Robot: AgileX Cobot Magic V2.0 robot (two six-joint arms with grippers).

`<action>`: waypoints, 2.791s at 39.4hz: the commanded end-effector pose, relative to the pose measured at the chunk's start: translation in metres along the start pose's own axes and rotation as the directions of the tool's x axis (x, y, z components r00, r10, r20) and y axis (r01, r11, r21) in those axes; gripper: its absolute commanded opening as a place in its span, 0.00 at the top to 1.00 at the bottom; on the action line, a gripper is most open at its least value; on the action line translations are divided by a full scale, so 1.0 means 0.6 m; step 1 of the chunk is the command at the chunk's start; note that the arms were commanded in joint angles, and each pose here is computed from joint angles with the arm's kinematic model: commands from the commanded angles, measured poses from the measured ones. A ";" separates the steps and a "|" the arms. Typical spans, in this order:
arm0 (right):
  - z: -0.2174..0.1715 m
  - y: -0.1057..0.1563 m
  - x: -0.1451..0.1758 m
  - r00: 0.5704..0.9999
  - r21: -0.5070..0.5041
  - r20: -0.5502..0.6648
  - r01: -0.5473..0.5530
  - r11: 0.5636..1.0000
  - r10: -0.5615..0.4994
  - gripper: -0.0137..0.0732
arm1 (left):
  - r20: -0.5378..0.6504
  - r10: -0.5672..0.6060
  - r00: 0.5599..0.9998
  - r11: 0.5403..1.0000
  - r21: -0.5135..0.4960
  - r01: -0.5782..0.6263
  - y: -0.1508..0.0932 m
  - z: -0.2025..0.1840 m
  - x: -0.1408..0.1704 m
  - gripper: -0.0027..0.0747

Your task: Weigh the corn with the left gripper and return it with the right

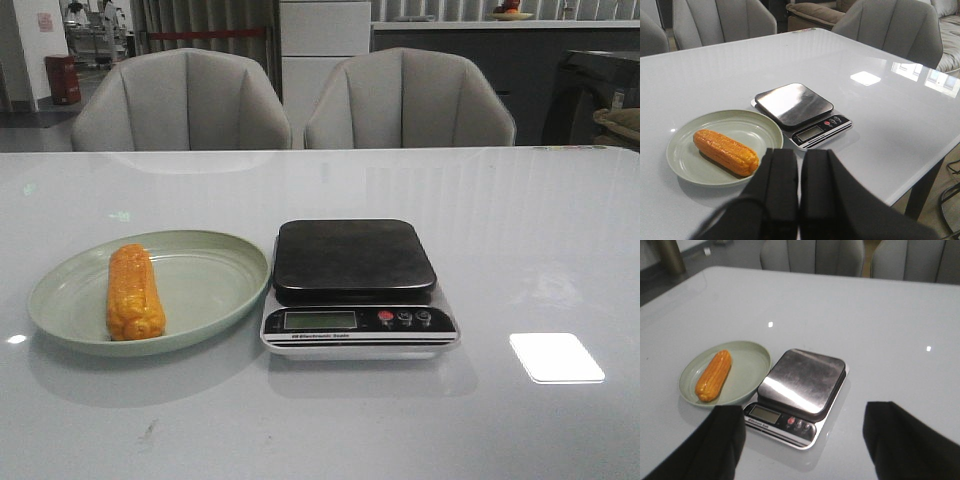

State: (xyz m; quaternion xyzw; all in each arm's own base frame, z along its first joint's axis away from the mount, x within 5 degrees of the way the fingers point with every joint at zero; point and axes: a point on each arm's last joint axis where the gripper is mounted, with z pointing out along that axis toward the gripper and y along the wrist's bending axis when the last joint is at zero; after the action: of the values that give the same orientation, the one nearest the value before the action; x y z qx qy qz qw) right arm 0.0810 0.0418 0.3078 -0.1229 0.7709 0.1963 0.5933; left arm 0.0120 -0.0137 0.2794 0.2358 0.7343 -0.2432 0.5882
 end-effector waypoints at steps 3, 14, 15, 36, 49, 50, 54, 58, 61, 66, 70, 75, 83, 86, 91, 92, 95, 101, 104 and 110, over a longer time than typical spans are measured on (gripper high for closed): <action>-0.029 -0.008 0.021 0.959 0.015 0.276 0.060 0.998 -0.061 0.16 | 0.118 -0.004 0.993 1.000 0.010 0.002 -0.002 -0.013 -0.021 0.82; -0.023 -0.019 0.085 0.958 0.019 0.280 0.061 0.998 -0.063 0.17 | 0.118 -0.004 0.993 1.000 0.010 0.002 -0.002 -0.013 -0.021 0.82; -0.023 -0.019 0.085 0.958 0.019 0.279 0.061 0.998 -0.063 0.18 | 0.118 -0.004 0.993 1.000 0.010 0.002 -0.002 -0.013 -0.021 0.82; -0.022 -0.019 0.092 0.971 0.019 0.233 0.056 0.998 -0.059 0.65 | 0.118 -0.004 0.993 1.000 0.010 0.002 -0.002 -0.013 -0.021 0.82; -0.022 -0.019 0.092 0.971 0.019 0.233 0.056 0.998 -0.059 0.65 | 0.118 -0.004 0.993 1.000 0.010 0.002 -0.002 -0.013 -0.021 0.82; -0.022 -0.019 0.092 0.971 0.019 0.233 0.056 0.998 -0.059 0.65 | 0.118 -0.004 0.993 1.000 0.010 0.002 -0.002 -0.013 -0.021 0.82; -0.022 -0.019 0.092 0.971 0.019 0.233 0.056 0.998 -0.059 0.65 | 0.126 0.040 0.991 0.999 -0.013 -0.039 0.001 -0.010 -0.020 0.82; -0.022 -0.019 0.092 0.971 0.019 0.233 0.056 0.998 -0.059 0.65 | 0.218 0.052 0.974 0.997 -0.062 -0.040 0.004 0.001 -0.020 0.82; -0.022 -0.019 0.092 0.971 0.019 0.233 0.056 0.998 -0.059 0.65 | 0.285 0.070 0.956 0.990 -0.137 -0.032 0.009 0.012 -0.015 0.82; -0.022 -0.019 0.092 0.971 0.019 0.233 0.056 0.998 -0.059 0.65 | 0.309 0.108 0.945 0.956 -0.291 -0.014 0.025 0.036 0.017 0.82; -0.022 -0.019 0.092 0.971 0.019 0.233 0.056 0.998 -0.059 0.65 | 0.291 0.122 0.949 0.918 -0.396 0.004 0.038 0.048 0.042 0.82; -0.022 -0.019 0.092 0.971 0.019 0.233 0.056 0.998 -0.059 0.65 | 0.248 0.112 0.962 0.866 -0.500 0.028 0.053 0.057 0.072 0.82; -0.022 -0.019 0.092 0.971 0.019 0.233 0.056 0.998 -0.059 0.65 | 0.267 0.125 0.956 0.805 -0.590 0.060 0.069 0.065 0.105 0.82; -0.022 -0.019 0.092 0.971 0.019 0.233 0.056 0.998 -0.059 0.65 | 0.271 0.131 0.954 0.789 -0.612 0.065 0.072 0.065 0.110 0.82; -0.022 -0.019 0.092 0.971 0.019 0.233 0.056 0.998 -0.059 0.65 | 0.279 0.143 0.950 0.770 -0.634 0.071 0.073 0.063 0.108 0.82; -0.022 -0.019 0.092 0.971 0.019 0.233 0.056 0.998 -0.059 0.65 | 0.279 0.143 0.950 0.767 -0.638 0.072 0.074 0.063 0.108 0.82; -0.022 -0.019 0.092 0.971 0.019 0.233 0.056 0.998 -0.059 0.65 | 0.279 0.143 0.950 0.765 -0.639 0.072 0.074 0.063 0.108 0.82; -0.022 -0.019 0.092 0.971 0.019 0.233 0.056 0.998 -0.059 0.65 | 0.279 0.143 0.950 0.765 -0.639 0.072 0.074 0.063 0.108 0.82; -0.022 -0.019 0.092 0.971 0.019 0.233 0.056 0.998 -0.059 0.65 | 0.277 0.142 0.950 0.765 -0.640 0.072 0.074 0.063 0.108 0.82; -0.022 -0.019 0.092 0.971 0.019 0.233 0.056 0.998 -0.059 0.65 | 0.276 0.141 0.951 0.765 -0.640 0.072 0.074 0.063 0.109 0.82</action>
State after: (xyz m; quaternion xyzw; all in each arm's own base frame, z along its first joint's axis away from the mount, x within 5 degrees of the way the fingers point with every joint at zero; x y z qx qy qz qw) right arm 0.0593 0.0288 0.2407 -0.1214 0.7240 0.1888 0.6523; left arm 0.0562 0.0006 0.2067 -0.0041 0.6937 0.0028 0.7202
